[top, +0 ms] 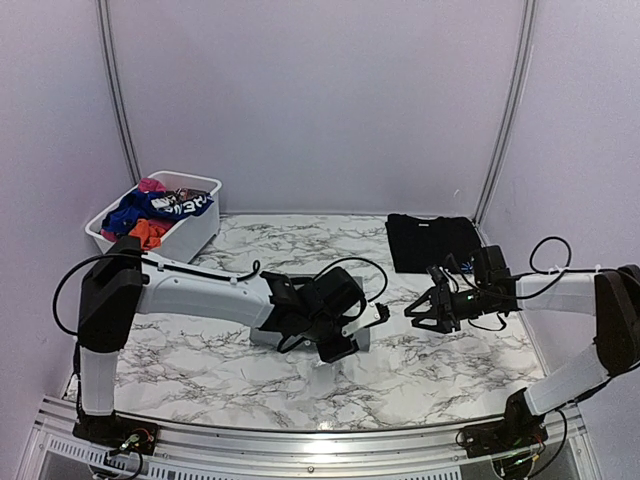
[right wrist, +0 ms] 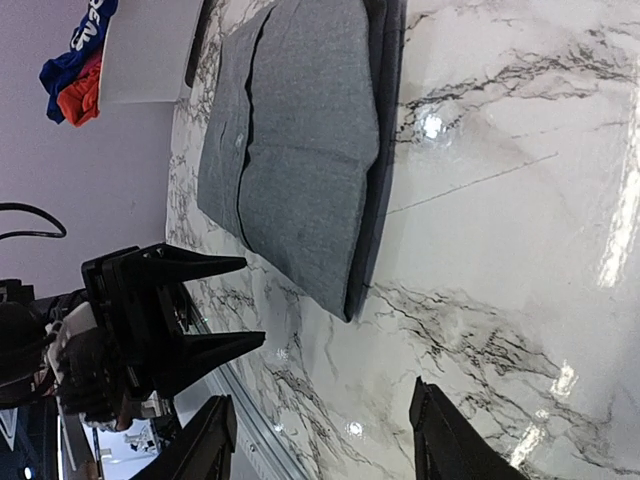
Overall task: Fold and stack the mixed laundry pile
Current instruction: Pick up the square-folded shirt from the center of the board.
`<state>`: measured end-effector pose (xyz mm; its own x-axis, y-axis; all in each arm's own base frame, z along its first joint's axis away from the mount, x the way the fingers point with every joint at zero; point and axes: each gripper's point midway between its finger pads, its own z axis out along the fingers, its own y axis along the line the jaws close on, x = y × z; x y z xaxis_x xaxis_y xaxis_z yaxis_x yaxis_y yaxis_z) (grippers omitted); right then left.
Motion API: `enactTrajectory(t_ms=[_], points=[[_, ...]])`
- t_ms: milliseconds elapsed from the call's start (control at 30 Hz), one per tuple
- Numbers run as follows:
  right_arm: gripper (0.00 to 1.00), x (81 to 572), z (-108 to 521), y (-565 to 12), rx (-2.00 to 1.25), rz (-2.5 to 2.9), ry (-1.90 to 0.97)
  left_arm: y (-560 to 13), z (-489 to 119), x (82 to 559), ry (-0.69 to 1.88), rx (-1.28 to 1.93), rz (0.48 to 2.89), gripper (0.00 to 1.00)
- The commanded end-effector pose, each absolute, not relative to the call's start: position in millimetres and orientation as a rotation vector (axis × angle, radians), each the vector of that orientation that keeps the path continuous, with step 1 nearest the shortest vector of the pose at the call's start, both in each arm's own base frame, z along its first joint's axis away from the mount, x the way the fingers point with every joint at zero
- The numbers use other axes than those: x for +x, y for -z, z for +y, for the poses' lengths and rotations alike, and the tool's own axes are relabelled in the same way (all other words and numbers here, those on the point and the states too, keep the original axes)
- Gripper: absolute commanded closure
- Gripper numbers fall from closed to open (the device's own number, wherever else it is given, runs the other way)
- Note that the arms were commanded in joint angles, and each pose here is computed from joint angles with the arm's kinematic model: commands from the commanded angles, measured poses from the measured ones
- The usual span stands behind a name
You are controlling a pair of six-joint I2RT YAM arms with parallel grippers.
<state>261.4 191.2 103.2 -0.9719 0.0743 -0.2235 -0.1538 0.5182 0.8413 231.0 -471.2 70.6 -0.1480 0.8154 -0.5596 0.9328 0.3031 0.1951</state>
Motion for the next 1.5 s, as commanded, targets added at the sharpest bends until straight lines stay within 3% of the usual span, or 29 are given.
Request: enactTrajectory(t_ms=[0,333,467,600,667,867,1333,1467], points=[[0.44,263,188,-106,-0.052,2.498,-1.423,-56,-481,224,0.201,1.695,1.93,0.47],[0.44,250,185,-91,-0.011,2.537,-1.426,-19,-505,238,0.14,1.724,1.928,0.51],[0.41,247,183,-81,0.053,2.562,-1.426,-12,-507,237,0.147,1.739,1.93,0.69],[0.33,250,181,-76,0.14,2.557,-1.415,-37,-518,223,0.312,1.713,1.93,0.94],[0.28,254,180,-76,0.187,2.55,-1.407,-55,-525,216,0.417,1.675,1.929,1.0],[0.18,267,191,-79,0.278,2.502,-1.458,-84,-529,213,0.546,1.54,1.936,1.0],[0.18,269,249,-66,0.359,2.523,-1.639,-118,-536,212,0.634,1.495,1.873,1.0],[0.23,276,263,-64,0.37,2.511,-1.708,-115,-538,204,0.673,1.53,1.865,1.0]])
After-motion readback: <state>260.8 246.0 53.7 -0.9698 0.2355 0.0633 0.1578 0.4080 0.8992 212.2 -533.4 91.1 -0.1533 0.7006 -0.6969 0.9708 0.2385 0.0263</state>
